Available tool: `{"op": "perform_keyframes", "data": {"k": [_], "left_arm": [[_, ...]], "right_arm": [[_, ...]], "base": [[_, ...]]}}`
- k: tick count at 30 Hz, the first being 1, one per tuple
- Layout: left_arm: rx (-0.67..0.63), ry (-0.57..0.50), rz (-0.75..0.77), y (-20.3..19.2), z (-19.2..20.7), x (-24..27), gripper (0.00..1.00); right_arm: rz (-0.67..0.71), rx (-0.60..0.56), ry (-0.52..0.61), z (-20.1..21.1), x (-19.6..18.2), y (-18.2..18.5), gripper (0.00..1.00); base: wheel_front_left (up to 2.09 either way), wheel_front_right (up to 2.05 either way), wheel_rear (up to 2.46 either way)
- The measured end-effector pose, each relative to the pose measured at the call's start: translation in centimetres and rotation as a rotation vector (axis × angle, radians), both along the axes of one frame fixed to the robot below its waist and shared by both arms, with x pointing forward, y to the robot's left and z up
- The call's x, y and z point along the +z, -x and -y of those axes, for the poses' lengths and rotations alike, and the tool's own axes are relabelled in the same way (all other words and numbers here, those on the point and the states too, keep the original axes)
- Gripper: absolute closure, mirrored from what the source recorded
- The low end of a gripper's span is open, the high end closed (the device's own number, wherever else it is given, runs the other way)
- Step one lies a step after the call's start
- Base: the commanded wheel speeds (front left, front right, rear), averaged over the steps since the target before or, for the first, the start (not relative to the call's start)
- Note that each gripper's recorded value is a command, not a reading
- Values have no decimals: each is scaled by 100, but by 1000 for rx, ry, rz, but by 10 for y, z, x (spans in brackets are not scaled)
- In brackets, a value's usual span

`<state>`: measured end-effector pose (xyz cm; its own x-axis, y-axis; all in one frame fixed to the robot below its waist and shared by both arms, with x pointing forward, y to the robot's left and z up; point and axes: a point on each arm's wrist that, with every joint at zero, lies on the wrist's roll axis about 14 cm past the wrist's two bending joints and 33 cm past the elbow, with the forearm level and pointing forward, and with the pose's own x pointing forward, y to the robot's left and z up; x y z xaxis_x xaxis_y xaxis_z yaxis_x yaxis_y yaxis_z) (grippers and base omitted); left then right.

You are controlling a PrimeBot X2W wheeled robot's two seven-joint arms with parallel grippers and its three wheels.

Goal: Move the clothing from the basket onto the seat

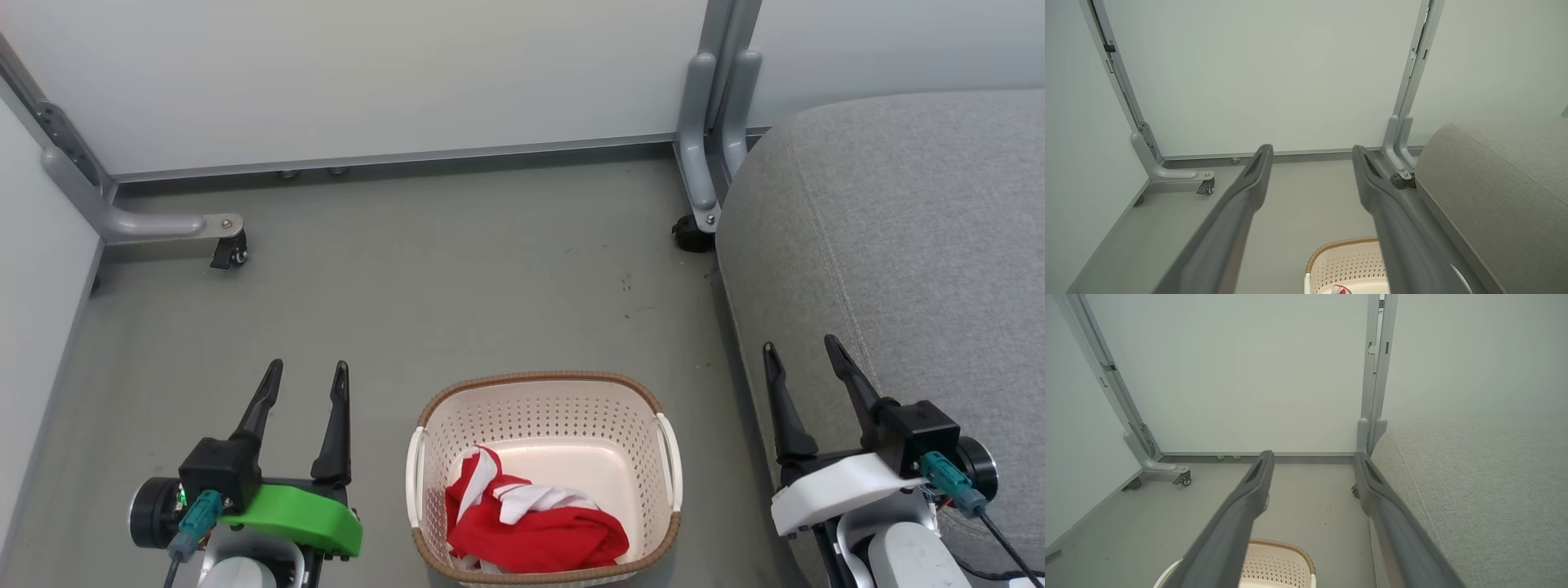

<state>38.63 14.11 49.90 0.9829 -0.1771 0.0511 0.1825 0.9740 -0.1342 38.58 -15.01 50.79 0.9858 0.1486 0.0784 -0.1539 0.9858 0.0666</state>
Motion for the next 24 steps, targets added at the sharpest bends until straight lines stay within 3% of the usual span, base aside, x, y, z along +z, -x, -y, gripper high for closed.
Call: {"op": "perform_keyframes", "data": {"k": [24], "left_arm": [[9,-37,-4,2,-2,-6,0]], "right_arm": [[4,14,21,-4,-2,1,0]], "base": [[0,0,0]]}}
